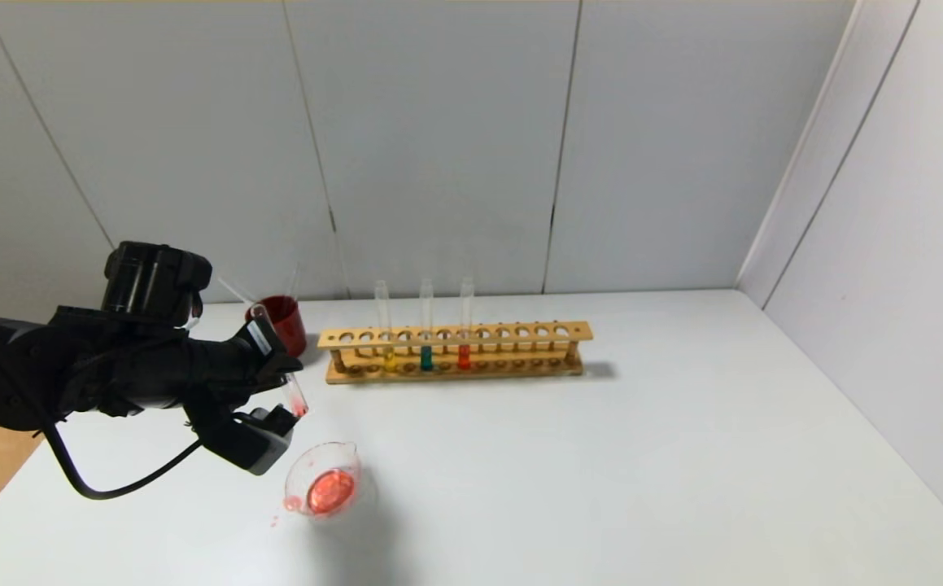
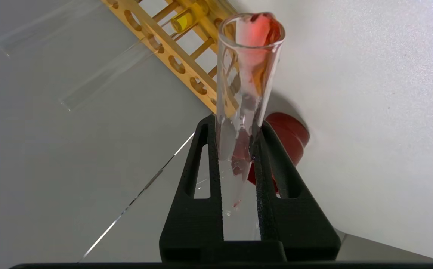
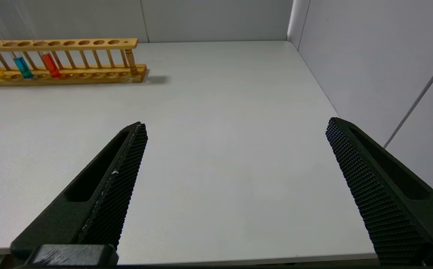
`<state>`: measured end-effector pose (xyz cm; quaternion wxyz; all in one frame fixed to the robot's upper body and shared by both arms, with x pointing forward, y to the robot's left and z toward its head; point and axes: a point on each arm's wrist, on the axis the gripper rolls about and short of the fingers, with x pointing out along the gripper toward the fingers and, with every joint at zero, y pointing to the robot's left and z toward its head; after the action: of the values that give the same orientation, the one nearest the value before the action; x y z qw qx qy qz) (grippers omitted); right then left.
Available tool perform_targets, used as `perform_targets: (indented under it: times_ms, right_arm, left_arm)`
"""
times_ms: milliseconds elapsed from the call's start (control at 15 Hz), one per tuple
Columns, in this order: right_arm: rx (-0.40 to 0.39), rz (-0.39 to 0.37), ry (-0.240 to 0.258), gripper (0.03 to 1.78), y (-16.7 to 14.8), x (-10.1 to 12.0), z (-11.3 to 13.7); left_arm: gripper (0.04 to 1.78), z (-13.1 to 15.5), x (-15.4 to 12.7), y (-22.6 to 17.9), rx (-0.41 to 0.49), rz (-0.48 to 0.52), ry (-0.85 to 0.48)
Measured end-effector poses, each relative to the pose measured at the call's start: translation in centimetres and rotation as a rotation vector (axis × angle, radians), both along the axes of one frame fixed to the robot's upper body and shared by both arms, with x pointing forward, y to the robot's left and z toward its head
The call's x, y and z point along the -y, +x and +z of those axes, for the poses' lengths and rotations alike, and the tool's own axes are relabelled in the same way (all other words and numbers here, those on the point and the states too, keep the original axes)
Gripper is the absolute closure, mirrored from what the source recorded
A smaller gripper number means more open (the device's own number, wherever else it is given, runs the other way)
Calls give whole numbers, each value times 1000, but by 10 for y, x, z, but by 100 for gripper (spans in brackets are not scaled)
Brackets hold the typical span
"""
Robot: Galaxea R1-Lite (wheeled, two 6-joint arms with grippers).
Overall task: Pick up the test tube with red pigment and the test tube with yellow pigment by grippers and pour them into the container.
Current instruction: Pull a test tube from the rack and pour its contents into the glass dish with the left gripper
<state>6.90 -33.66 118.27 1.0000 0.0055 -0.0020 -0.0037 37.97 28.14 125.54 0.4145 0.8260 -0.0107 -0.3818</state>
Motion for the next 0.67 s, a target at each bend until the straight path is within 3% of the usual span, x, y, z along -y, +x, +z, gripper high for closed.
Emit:
perform_targets:
  times_ms: [667]
  right_arm:
    - [0, 0, 0, 6, 0, 0, 0]
  left_arm:
    - [152, -3, 2, -1, 81, -30, 28]
